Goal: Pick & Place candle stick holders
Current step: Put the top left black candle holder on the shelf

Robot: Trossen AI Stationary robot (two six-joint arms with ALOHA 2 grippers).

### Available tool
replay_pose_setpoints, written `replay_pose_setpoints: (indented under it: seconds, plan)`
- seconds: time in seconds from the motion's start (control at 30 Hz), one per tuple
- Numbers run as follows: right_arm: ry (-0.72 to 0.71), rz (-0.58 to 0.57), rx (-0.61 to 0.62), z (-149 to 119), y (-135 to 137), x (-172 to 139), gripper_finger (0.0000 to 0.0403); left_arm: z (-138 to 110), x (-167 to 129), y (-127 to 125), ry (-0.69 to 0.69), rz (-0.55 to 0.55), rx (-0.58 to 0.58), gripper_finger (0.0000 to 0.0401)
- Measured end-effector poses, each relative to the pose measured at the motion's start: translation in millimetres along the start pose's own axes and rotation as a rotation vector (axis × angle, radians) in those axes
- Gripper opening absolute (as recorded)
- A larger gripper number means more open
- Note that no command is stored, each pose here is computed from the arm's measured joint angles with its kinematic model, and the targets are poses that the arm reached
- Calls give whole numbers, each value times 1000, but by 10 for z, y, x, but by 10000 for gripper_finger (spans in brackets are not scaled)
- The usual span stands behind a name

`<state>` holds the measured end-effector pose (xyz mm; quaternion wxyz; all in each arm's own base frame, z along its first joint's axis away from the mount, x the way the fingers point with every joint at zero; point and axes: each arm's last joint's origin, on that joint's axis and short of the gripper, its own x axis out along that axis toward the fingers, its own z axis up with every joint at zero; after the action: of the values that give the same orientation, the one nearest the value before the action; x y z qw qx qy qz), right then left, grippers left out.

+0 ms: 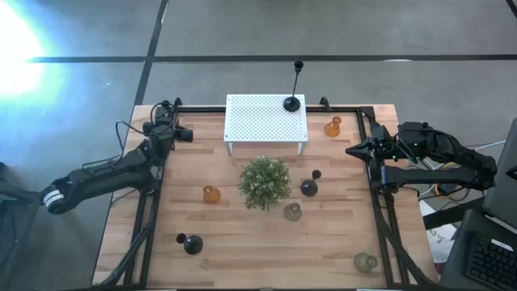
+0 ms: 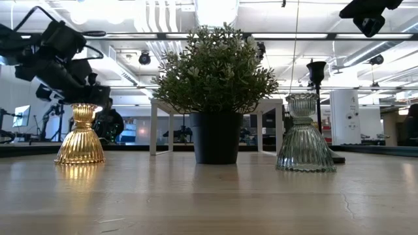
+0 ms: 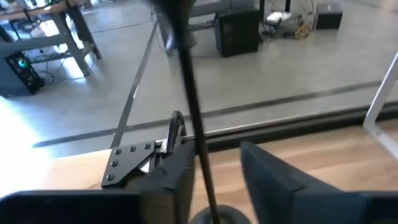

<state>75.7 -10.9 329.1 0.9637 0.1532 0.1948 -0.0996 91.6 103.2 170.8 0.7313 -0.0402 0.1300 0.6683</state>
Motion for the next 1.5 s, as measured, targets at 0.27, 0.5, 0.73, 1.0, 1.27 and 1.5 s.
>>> replay_pose_setpoints:
  seconds: [0.27, 0.5, 0.73, 1.0, 1.27, 1.5]
  plan:
    - [1, 0, -9, -1, 0, 0, 13, 73, -5, -25, -38, -70, 32, 9]
    - [1, 0, -9, -1, 0, 0, 13, 216, -21, -55, -69, -158, 10, 2]
    - [1, 0, -9, -1, 0, 0, 13, 331, -39, -63, -87, -193, -1, 1]
    - [1, 0, -9, -1, 0, 0, 13, 274, -110, -104, 6, -464, -36, 7]
    - [1, 0, -9, -1, 0, 0, 13, 38, -286, 107, 196, -227, 8, 8]
    - [0, 0, -34, 0, 0, 0, 13, 162, -350, 173, 53, -206, -23, 64]
